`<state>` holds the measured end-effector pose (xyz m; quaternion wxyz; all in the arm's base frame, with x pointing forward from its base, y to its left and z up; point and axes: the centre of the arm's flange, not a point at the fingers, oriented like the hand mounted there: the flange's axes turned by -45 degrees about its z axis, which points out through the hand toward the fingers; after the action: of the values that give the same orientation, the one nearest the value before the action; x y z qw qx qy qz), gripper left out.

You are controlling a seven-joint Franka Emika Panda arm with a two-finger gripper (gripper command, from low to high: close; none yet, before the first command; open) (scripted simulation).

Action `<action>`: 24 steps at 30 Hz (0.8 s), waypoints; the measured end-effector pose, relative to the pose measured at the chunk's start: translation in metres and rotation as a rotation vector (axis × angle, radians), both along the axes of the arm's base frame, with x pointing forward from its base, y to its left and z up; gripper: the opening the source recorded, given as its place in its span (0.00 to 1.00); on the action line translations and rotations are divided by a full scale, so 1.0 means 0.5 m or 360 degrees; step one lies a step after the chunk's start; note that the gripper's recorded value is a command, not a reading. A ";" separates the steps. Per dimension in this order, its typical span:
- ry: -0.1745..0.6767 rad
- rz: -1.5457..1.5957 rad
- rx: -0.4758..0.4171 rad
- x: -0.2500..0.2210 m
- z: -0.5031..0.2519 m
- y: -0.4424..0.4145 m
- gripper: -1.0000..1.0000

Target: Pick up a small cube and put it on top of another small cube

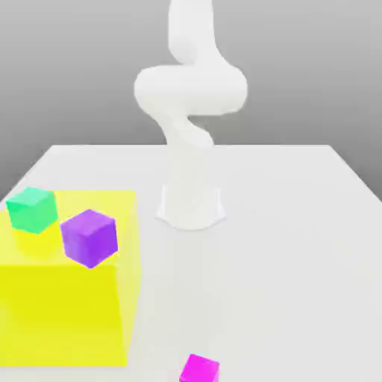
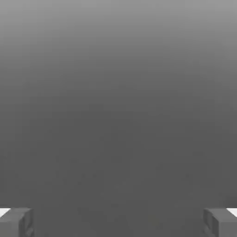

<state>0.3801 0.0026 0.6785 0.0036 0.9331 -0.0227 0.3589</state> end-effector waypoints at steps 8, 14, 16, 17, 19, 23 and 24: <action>0.0334 -0.0160 0.0020 0.176 -0.247 0.004 0.50; 0.0575 -0.0263 0.0054 0.255 -0.455 0.002 0.50; 0.0655 -0.0295 0.0070 0.271 -0.527 0.002 0.50; 0.0695 -0.0311 0.0079 0.277 -0.564 0.001 0.50; 0.0775 -0.0343 0.0098 0.285 -0.637 0.001 0.50; 0.0935 -0.0401 0.0145 0.285 -0.783 0.006 0.50; 0.0975 -0.0415 0.0158 0.282 -0.819 0.008 0.50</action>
<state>0.5212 0.0067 0.2690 0.0108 0.9859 -0.1572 0.0568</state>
